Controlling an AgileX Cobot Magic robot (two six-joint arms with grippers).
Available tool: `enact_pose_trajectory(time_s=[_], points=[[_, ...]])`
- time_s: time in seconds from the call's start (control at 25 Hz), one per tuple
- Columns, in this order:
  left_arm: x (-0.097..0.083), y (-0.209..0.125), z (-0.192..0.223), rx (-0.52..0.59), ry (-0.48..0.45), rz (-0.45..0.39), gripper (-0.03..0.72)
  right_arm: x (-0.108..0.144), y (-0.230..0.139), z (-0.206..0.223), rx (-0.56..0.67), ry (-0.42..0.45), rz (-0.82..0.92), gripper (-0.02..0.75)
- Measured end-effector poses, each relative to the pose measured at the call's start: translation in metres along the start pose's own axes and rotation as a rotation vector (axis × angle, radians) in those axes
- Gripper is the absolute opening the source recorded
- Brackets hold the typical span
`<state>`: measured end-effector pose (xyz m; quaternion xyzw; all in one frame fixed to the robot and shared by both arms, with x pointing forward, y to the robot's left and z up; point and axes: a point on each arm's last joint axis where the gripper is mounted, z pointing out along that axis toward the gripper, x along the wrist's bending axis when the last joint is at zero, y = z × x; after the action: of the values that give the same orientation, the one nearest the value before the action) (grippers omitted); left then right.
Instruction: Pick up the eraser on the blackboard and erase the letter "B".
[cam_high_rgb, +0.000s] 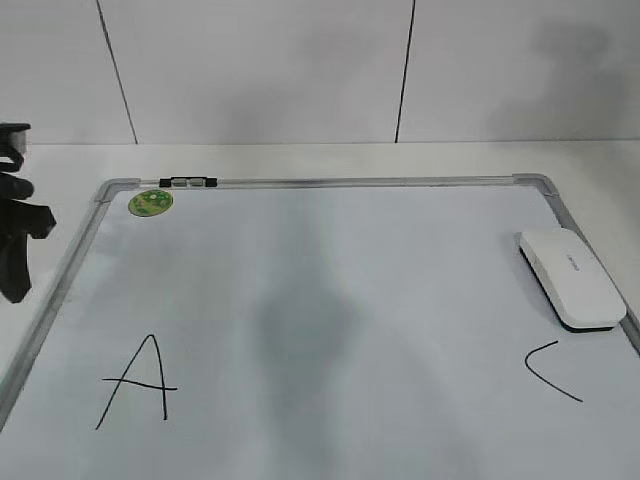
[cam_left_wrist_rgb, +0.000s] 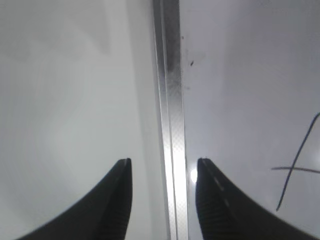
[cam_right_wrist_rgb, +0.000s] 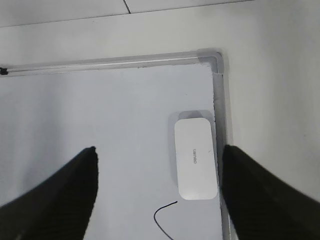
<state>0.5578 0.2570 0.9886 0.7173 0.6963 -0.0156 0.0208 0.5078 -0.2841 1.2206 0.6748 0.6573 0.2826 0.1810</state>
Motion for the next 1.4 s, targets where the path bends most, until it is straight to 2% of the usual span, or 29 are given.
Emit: enact_pose_trajectory(time_s=[0.2, 0.52, 0.76, 1.04, 1.4], points=[[0.001, -0.015, -0.021, 0.028, 0.010, 0.019, 0.321, 0.003, -0.039, -0.021, 0.013, 0.037, 0.025, 0.585], [0.002, -0.044, -0.075, -0.143, 0.003, 0.037, 0.321, -0.001, -0.111, -0.042, 0.029, 0.037, 0.030, 0.601], [0.003, -0.098, -0.113, -0.284, -0.032, 0.040, 0.319, -0.006, -0.156, -0.066, -0.044, -0.008, 0.004, 0.589], [0.007, -0.170, -0.144, -0.481, -0.057, 0.051, 0.319, -0.009, -0.204, -0.088, -0.150, -0.013, -0.011, 0.589], [0.015, -0.259, -0.149, -0.717, -0.076, 0.066, 0.317, -0.012, -0.256, -0.111, -0.306, -0.030, -0.093, 0.586]])
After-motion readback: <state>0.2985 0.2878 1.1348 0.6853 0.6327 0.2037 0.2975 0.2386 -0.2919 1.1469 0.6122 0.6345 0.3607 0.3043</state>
